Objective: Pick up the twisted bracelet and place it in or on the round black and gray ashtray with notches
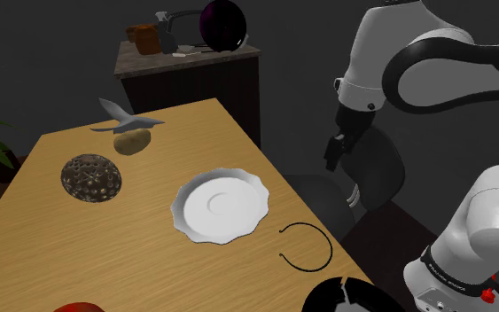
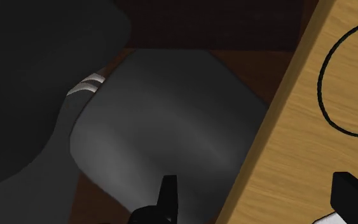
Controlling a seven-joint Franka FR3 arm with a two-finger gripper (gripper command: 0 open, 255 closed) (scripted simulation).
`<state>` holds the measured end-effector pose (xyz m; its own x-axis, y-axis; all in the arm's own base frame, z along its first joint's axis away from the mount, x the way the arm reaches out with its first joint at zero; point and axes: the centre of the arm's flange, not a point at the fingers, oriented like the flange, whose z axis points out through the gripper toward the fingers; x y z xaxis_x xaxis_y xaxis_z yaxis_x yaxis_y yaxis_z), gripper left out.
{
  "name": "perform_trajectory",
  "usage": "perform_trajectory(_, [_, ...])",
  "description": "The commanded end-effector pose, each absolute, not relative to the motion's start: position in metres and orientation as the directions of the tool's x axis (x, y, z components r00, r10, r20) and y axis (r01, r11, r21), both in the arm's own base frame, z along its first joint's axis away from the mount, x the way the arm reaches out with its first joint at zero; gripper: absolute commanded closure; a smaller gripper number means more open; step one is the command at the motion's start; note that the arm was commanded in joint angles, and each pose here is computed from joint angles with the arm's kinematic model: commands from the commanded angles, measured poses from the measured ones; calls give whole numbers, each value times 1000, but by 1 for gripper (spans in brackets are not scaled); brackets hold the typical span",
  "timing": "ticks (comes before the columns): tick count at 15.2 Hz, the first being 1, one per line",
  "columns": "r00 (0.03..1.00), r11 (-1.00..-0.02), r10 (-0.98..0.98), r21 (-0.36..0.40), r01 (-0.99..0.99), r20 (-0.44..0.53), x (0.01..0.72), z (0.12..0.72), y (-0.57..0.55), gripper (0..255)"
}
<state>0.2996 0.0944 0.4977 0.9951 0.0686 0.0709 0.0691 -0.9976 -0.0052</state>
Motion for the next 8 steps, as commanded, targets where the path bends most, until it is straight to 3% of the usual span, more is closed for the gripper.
perform_trajectory(1, [996, -998, 67, -4, 68, 59, 296, 478, 114, 0])
perform_trajectory(8, [998, -998, 66, 0, 66, 16, 281, 415, 180, 0])
